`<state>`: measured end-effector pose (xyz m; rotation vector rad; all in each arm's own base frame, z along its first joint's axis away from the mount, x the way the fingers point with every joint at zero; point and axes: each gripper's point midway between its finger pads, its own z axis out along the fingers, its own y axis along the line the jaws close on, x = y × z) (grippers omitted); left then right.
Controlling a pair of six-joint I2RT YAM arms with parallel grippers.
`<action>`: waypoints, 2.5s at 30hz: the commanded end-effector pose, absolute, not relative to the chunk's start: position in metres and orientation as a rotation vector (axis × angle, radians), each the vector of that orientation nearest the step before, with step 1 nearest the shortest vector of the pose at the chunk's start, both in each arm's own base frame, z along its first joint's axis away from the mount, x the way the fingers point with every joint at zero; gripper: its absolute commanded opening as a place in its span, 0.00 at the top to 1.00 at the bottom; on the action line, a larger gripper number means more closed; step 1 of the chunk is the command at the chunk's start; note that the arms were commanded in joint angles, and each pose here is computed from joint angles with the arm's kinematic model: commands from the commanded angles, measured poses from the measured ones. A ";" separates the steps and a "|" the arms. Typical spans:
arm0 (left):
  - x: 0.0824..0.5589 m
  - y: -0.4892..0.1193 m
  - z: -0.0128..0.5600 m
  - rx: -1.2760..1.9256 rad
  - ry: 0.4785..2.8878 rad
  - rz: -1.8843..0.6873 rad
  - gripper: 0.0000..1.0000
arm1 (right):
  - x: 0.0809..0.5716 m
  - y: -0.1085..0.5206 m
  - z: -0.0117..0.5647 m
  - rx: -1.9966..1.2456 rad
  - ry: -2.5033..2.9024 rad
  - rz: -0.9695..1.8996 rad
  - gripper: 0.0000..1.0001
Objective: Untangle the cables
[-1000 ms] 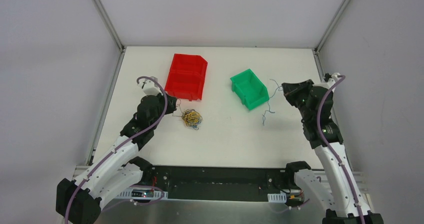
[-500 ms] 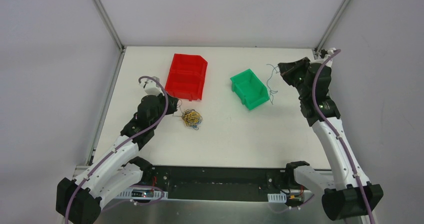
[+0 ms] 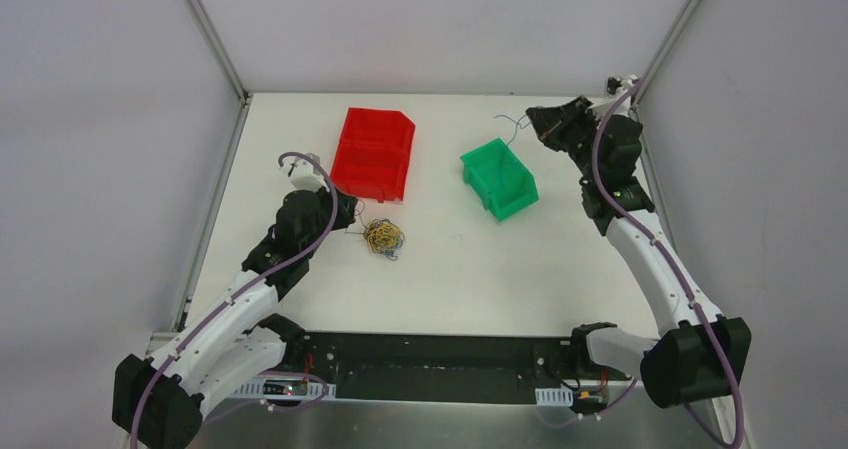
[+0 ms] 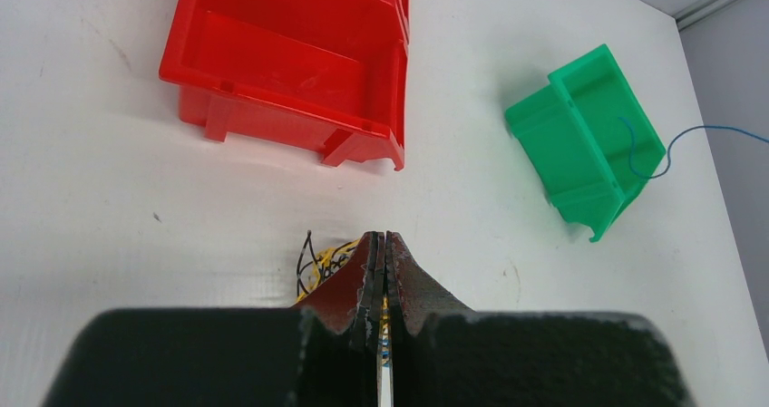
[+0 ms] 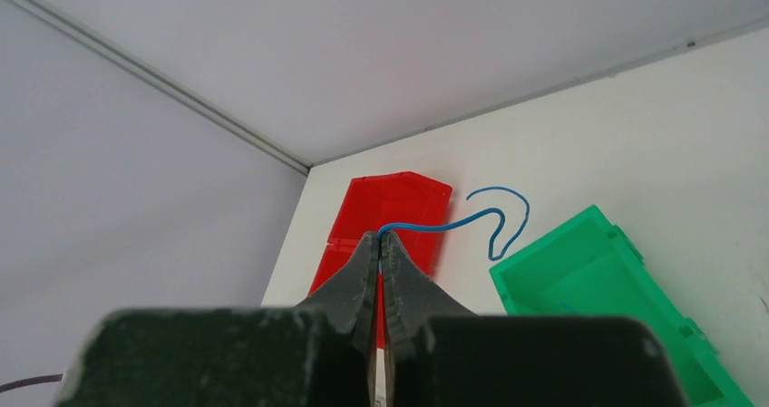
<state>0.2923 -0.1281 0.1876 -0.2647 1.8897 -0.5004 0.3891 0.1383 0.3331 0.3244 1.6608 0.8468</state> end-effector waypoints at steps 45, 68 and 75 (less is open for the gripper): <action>0.297 -0.129 0.198 -0.252 1.851 -0.513 1.00 | 0.446 0.135 0.097 0.115 2.369 0.219 1.00; 0.297 -0.130 0.198 -0.249 1.851 -0.518 1.00 | 0.451 0.180 0.108 0.006 2.400 0.168 0.77; 0.297 -0.129 0.198 -0.249 1.850 -0.514 1.00 | 0.442 0.176 0.166 0.048 2.306 0.175 0.66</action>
